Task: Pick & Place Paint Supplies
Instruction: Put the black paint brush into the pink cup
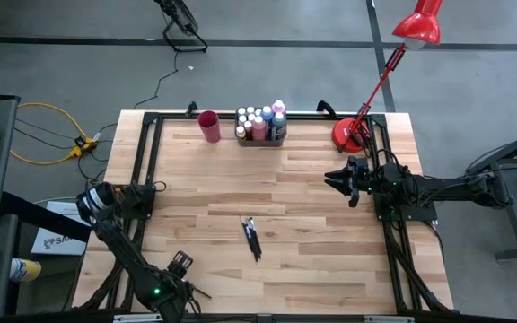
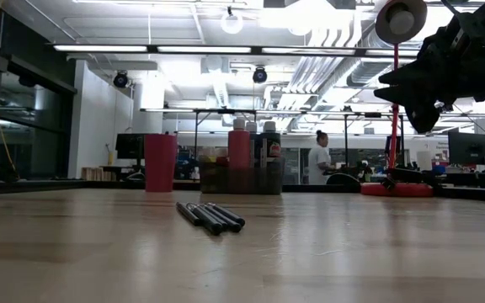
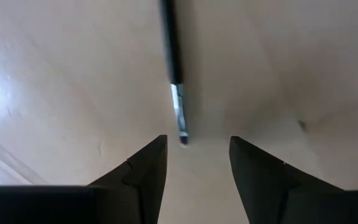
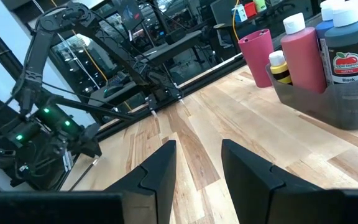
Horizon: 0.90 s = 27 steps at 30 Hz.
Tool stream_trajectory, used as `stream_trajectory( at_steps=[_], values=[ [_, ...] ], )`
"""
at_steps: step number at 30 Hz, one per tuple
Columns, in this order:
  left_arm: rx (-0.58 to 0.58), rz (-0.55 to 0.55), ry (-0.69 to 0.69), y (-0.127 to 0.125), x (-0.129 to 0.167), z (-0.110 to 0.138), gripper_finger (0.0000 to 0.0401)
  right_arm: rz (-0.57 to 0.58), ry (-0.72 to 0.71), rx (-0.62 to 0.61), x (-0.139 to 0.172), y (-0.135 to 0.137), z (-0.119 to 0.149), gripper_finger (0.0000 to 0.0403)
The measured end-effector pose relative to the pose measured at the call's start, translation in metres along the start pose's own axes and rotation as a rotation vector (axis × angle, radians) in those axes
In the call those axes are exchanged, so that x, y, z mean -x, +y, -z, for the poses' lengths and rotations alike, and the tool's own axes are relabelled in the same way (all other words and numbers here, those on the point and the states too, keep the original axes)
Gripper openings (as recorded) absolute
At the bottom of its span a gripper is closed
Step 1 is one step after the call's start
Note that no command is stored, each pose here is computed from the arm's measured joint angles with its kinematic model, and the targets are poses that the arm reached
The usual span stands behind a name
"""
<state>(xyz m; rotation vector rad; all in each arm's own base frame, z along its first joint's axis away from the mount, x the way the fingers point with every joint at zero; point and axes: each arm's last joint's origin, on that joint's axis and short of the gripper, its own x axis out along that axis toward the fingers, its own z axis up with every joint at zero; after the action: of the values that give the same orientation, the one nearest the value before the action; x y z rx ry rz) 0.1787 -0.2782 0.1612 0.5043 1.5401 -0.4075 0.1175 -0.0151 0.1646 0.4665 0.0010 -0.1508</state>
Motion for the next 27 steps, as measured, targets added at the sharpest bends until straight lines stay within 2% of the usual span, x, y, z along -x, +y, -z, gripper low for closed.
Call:
stream_trajectory(
  at_steps=[16,20,27],
  values=[
    [0.001,0.013,-0.032,0.004,-0.027,0.011,0.0163,0.000,0.000,0.000,0.000,0.000,0.000,0.0122],
    [0.005,0.013,-0.028,0.004,-0.029,0.011,0.0135,0.000,-0.001,0.000,0.000,0.000,0.000,0.0122],
    [0.034,0.011,-0.034,0.004,-0.029,0.011,0.0054,0.000,0.000,0.000,0.000,0.000,0.000,0.0122]
  ],
)
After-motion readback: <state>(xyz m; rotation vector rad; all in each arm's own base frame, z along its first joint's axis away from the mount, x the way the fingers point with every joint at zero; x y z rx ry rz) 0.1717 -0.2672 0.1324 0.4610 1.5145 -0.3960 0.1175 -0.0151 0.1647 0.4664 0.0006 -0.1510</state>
